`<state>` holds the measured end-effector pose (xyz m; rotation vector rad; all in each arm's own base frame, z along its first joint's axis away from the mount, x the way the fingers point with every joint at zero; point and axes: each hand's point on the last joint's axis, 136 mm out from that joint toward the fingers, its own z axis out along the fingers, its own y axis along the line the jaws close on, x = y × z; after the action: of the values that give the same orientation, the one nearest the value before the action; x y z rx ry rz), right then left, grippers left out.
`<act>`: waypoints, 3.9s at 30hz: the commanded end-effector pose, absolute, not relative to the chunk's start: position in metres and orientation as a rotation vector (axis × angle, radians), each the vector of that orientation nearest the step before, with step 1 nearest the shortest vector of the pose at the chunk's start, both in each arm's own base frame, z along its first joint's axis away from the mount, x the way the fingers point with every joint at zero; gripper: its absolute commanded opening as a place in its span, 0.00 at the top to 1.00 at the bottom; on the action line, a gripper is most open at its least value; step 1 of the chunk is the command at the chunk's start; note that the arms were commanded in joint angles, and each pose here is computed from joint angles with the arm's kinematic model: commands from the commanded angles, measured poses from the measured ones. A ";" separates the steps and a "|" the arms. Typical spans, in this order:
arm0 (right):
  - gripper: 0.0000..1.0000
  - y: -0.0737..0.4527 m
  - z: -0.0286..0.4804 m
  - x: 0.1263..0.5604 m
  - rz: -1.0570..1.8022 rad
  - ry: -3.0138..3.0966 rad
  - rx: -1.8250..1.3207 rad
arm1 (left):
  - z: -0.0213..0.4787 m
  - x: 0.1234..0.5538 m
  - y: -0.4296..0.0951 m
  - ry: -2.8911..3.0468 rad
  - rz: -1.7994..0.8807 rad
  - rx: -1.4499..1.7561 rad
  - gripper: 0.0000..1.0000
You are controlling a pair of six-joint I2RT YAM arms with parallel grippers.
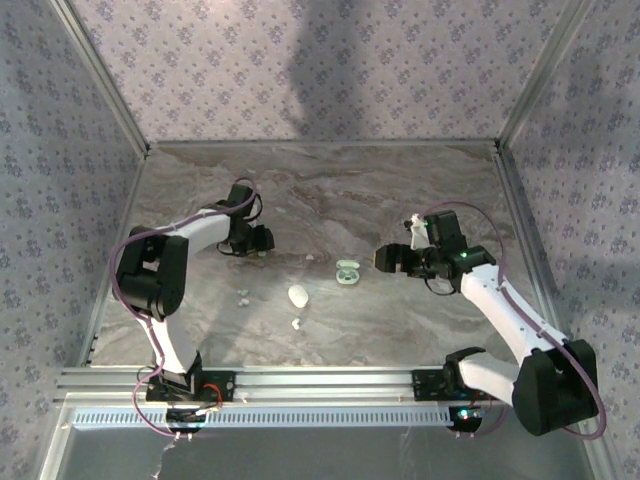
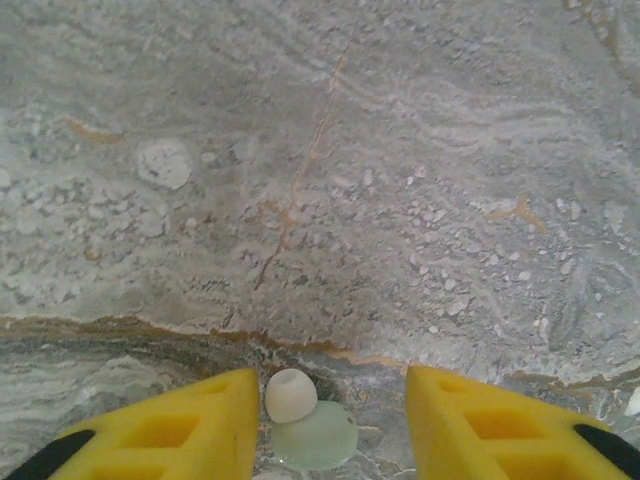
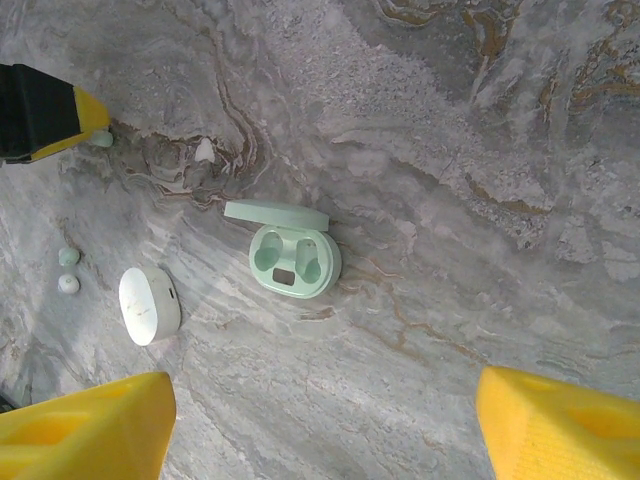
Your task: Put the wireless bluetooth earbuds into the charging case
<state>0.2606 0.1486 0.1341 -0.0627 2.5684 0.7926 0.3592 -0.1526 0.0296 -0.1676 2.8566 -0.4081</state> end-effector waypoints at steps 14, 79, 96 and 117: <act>0.25 0.152 0.131 0.259 0.840 2.570 -0.080 | 0.022 0.332 -0.165 2.897 -0.335 -0.142 0.74; 0.15 0.226 0.181 0.251 1.007 2.498 -0.244 | 0.157 0.321 -0.160 2.377 -0.282 -0.112 0.00; 0.46 0.360 0.139 0.307 0.987 2.651 -0.097 | 0.136 0.303 -0.083 2.050 -0.289 -0.345 0.00; 0.60 0.429 0.057 0.325 1.036 2.782 0.086 | 0.128 0.305 -0.073 2.070 -0.448 -0.449 0.00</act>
<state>0.3189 0.4196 0.0539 0.0455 2.7912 1.0012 0.2993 -0.0685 0.1200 -0.4498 2.0963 -0.4090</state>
